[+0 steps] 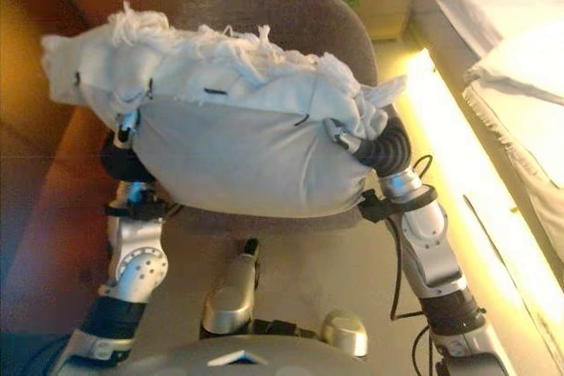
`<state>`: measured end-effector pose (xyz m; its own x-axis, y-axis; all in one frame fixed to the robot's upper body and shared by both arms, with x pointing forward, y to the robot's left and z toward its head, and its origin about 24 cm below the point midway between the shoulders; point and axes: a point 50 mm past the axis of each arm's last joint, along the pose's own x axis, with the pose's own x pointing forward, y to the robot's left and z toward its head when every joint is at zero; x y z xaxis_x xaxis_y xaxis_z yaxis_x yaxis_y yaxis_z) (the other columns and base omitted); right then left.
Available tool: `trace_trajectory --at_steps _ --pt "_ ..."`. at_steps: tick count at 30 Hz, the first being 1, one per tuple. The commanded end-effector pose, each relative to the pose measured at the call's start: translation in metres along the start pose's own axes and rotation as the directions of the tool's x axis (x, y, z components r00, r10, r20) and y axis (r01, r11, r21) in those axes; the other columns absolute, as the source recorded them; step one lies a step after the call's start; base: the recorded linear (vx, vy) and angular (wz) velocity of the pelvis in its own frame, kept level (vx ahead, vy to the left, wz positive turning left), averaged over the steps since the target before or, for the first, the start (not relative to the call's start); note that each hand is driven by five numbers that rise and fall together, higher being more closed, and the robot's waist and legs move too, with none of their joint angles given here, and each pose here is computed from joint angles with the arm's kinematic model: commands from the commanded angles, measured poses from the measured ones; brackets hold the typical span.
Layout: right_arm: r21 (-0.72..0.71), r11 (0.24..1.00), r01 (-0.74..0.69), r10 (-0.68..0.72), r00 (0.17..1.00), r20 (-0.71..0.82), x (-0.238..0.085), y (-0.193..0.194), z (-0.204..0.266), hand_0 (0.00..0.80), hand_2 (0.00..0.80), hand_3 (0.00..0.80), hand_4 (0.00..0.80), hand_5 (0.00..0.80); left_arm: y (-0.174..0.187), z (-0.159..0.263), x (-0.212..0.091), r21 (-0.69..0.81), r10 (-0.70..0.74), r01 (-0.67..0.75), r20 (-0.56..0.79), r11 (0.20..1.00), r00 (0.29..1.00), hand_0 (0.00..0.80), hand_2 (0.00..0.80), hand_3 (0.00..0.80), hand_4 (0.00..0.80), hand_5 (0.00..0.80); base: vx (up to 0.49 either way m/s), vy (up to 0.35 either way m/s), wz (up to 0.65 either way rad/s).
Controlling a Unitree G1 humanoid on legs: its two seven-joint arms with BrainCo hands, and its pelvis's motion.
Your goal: Pick up the cushion and take it to the sofa
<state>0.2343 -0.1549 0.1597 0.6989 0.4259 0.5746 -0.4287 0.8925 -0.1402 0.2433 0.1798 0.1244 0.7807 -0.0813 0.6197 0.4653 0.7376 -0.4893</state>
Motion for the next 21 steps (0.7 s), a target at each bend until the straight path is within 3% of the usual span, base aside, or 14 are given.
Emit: trace_trajectory --at_steps 1,6,12,21 --pt "0.039 0.997 -0.071 0.060 0.969 0.238 0.018 0.013 0.032 0.800 0.800 0.800 0.800 0.800 -0.047 0.016 0.014 -0.005 -0.242 0.244 0.104 0.970 0.965 0.800 0.800 0.800 0.800 0.800 0.336 0.142 -0.32" --pt "0.036 0.999 -0.038 0.026 0.958 0.285 0.013 0.022 0.038 0.800 0.800 0.800 0.800 0.800 -0.046 0.017 0.020 0.015 -0.307 0.307 0.079 0.952 0.948 0.800 0.800 0.800 0.800 0.800 0.363 0.085 0.21" --pt "0.025 1.000 -0.008 0.000 0.951 0.309 0.033 0.024 0.035 0.800 0.800 0.800 0.800 0.800 -0.049 0.016 0.028 0.007 -0.338 0.338 0.074 0.941 0.938 0.800 0.800 0.800 0.800 0.800 0.409 -0.126 -0.08" --pt "-0.026 1.000 0.013 -0.007 0.979 0.201 0.034 0.008 0.024 0.800 0.800 0.800 0.800 0.800 -0.052 0.011 0.029 -0.050 -0.318 0.324 0.095 0.945 0.943 0.800 0.800 0.800 0.800 0.800 0.391 -0.200 0.73"
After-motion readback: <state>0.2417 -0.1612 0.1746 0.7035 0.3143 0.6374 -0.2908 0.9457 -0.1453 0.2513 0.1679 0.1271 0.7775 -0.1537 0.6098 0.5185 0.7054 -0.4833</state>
